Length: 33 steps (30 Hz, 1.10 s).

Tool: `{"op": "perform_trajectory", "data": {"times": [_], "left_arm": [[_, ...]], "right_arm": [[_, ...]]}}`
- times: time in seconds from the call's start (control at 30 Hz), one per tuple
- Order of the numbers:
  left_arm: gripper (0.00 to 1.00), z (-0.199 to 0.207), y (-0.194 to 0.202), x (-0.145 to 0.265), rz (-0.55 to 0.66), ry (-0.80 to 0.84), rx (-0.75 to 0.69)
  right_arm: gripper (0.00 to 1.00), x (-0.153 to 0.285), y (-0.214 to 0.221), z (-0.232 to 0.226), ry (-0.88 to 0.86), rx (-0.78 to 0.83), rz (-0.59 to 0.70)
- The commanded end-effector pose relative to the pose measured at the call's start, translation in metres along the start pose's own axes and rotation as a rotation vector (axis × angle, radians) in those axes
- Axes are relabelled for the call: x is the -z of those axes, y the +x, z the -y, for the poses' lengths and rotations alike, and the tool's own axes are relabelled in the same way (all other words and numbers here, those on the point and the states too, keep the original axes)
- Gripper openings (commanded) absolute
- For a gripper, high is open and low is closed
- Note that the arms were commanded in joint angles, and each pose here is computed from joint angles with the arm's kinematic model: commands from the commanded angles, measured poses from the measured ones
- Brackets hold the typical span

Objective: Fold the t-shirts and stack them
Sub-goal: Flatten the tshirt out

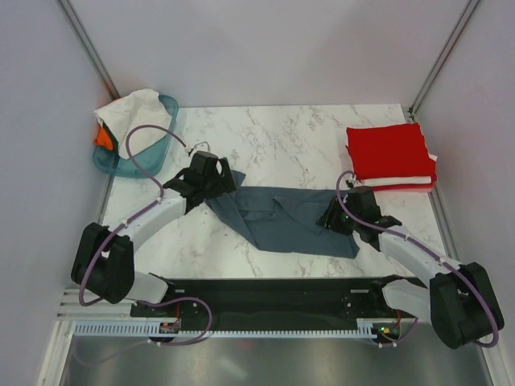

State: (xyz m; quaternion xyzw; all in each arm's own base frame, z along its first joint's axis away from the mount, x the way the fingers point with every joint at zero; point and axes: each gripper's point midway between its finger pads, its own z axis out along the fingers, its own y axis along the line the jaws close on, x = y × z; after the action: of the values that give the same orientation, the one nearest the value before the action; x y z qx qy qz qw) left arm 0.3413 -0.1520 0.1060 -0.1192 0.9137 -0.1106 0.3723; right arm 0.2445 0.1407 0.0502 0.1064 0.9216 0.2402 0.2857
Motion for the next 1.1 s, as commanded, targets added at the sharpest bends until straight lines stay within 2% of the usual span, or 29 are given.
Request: {"op": "perform_trajectory", "data": {"times": [0.0,0.57,0.87,1.07], "left_arm": [[0.96,0.006,-0.013,0.012,0.051,0.038,-0.032],[0.96,0.003,-0.018,0.018,0.079,0.032,-0.042],[0.96,0.001,-0.019,0.02,0.085,0.027,-0.049],[0.96,0.0,-0.018,0.02,0.081,0.025,-0.061]], "right_arm": [[0.51,-0.002,-0.008,-0.002,0.0,-0.049,0.057],[0.5,-0.019,0.002,-0.007,-0.037,-0.127,0.012],[0.44,-0.021,-0.013,-0.021,-0.084,-0.138,0.059],[0.39,-0.028,-0.01,-0.015,-0.04,-0.139,0.025]]}}
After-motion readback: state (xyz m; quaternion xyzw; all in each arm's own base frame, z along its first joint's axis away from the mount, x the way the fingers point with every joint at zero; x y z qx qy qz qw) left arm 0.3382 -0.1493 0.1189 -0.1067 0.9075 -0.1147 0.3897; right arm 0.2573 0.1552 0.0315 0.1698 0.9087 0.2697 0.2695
